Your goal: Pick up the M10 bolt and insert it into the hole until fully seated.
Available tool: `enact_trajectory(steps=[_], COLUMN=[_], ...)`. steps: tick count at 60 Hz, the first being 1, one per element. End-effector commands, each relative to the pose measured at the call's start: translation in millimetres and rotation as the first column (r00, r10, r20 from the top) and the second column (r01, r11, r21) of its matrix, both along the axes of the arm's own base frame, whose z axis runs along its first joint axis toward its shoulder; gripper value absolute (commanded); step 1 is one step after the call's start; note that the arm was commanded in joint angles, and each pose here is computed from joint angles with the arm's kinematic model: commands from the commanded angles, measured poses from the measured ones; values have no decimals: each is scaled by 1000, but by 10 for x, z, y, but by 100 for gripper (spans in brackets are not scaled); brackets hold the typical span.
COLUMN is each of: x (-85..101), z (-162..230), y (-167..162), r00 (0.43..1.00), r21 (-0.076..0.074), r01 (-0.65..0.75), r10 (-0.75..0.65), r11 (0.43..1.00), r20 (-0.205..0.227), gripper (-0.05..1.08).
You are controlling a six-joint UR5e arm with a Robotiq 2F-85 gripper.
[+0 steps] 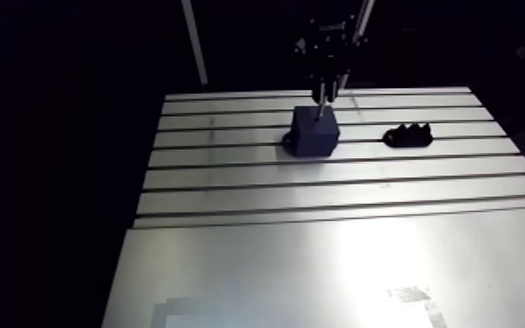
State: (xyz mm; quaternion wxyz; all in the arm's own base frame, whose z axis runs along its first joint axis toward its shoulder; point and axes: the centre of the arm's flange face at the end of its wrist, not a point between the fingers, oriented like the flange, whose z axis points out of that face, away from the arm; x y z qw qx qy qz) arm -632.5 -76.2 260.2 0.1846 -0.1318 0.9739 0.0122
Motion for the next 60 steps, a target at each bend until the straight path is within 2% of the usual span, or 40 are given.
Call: enact_trajectory(steps=[1, 60], x=[18, -4], z=[-35, -85], y=[-1, -1], r00=[1000, 1000], r21=[-1, -3], r01=[0, -1], r10=[0, 1], r11=[1000, 1000], r20=[8, 14], gripper=[108, 108])
